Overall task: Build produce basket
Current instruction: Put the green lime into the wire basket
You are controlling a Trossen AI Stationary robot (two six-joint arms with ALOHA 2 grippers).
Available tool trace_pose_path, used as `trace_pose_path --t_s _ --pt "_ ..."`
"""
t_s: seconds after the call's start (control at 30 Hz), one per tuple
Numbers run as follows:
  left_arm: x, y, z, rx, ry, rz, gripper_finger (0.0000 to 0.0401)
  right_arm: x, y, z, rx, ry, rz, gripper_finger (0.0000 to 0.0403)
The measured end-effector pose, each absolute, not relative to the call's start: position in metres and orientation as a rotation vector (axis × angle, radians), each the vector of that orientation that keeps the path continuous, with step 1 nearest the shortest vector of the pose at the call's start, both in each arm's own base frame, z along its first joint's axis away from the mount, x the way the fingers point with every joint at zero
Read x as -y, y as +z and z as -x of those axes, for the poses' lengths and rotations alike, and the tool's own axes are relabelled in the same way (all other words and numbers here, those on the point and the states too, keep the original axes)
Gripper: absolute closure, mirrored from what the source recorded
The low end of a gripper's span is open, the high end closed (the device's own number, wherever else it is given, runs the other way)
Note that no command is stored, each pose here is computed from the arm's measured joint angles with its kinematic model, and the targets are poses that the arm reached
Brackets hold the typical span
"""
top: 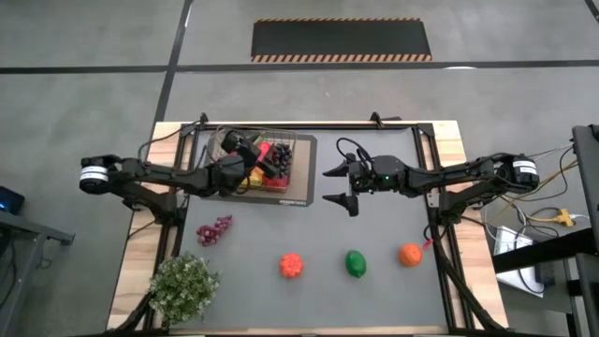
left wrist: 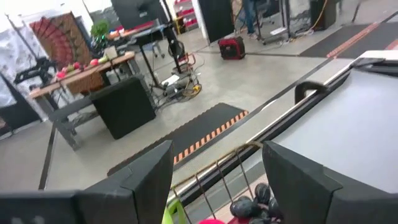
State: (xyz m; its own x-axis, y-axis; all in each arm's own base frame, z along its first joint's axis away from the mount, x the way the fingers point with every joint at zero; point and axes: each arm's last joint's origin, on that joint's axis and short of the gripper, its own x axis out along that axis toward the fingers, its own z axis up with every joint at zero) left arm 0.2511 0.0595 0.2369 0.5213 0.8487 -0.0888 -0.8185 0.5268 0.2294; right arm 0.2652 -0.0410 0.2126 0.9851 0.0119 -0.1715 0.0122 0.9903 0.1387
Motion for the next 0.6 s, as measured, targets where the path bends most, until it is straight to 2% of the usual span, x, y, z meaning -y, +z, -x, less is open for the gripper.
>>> trace_pose_path --t_s 0.3,0.6 --pt "-0.035 0.272 -0.233 -0.059 0.904 -0.151 0.0173 0.039 0.211 -0.265 -0.189 0.0 -0.19 0.0038" --pt "-0.012 0.285 -0.233 0.066 0.393 -0.143 0.0173 0.039 0.207 -0.265 -0.23 -0.002 -0.187 0.0038"
